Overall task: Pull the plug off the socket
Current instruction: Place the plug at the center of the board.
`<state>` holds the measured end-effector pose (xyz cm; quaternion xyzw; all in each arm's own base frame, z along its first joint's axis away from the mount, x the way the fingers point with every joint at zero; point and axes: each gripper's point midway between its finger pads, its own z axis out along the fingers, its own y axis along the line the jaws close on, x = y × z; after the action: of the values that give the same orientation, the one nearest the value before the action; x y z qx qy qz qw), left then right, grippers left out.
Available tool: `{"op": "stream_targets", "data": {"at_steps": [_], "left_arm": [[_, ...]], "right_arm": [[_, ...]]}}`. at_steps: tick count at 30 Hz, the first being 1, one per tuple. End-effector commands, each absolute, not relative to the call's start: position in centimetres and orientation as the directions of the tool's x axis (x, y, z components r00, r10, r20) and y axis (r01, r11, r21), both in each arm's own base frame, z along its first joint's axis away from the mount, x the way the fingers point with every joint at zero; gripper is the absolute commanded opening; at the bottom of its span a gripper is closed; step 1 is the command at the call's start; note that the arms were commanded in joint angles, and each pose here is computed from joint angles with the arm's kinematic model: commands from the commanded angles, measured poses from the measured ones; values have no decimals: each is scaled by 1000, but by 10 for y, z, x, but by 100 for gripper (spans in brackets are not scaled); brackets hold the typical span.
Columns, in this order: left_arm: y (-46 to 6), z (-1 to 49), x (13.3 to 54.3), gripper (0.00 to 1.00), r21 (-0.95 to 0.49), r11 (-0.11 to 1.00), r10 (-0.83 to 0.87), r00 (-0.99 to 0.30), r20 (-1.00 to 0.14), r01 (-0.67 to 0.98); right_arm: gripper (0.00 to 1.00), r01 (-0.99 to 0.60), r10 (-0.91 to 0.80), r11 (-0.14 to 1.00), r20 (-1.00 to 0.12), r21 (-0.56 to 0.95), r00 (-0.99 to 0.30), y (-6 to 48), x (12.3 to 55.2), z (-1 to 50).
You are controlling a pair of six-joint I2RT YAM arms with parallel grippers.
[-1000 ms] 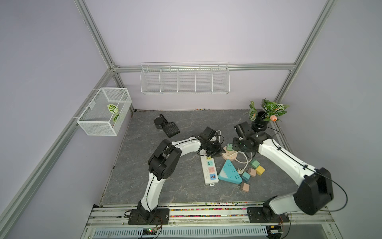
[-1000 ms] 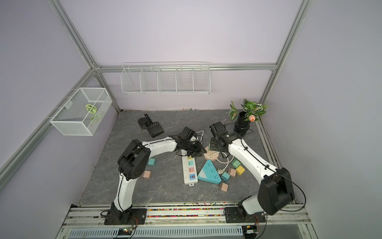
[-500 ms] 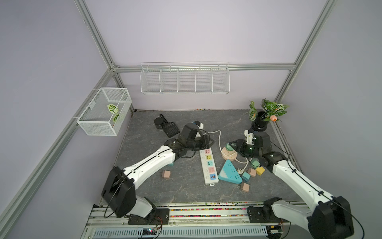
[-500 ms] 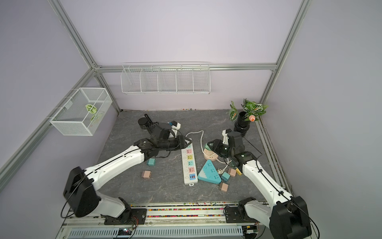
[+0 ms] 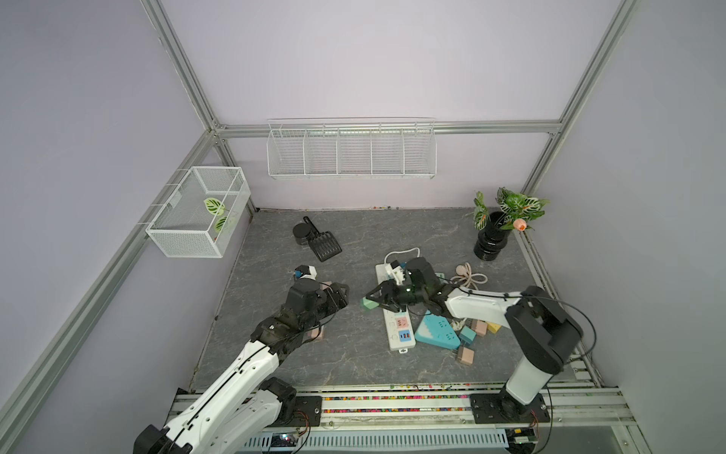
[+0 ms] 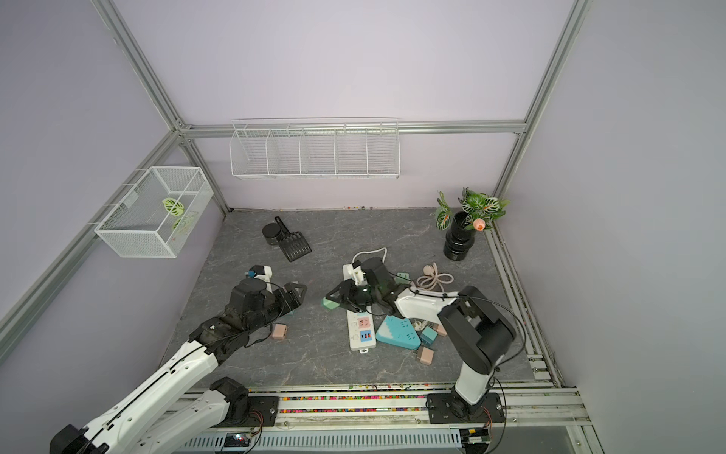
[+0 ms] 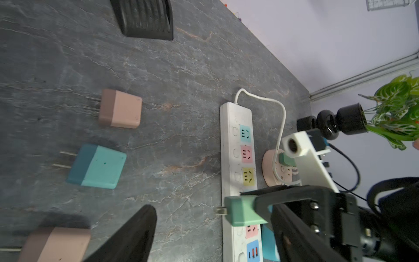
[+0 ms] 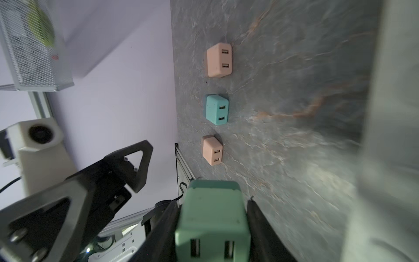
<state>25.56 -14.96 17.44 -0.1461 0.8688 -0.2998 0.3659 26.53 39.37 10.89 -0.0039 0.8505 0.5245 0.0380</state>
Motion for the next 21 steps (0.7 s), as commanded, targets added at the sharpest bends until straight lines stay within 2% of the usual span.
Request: {"op": "stream_targets", "data": {"at_steps": [1, 5, 11, 16, 21], "left_arm": [[-124, 180, 254, 88, -600, 792, -529, -622, -577, -116], [-97, 188, 242, 88, -568, 804, -555, -562, -614, -174], [-79, 200, 231, 88, -582, 794, -583, -490, -648, -174], [-72, 206, 226, 89, -596, 785, -598, -456, -659, -169], [-79, 212, 229, 89, -612, 780, -596, -457, -661, -132]], "right_arm": [[28, -37, -33, 452, -25, 891, -999, 425, 256, 92], [30, -10, -70, 494, 28, 870, -997, 449, 248, 65], [37, -14, -110, 548, 56, 837, -992, 465, 242, 51], [50, -8, -124, 597, 82, 802, -989, 466, 233, 42], [64, -70, -160, 651, 47, 756, -986, 455, 228, 49]]}}
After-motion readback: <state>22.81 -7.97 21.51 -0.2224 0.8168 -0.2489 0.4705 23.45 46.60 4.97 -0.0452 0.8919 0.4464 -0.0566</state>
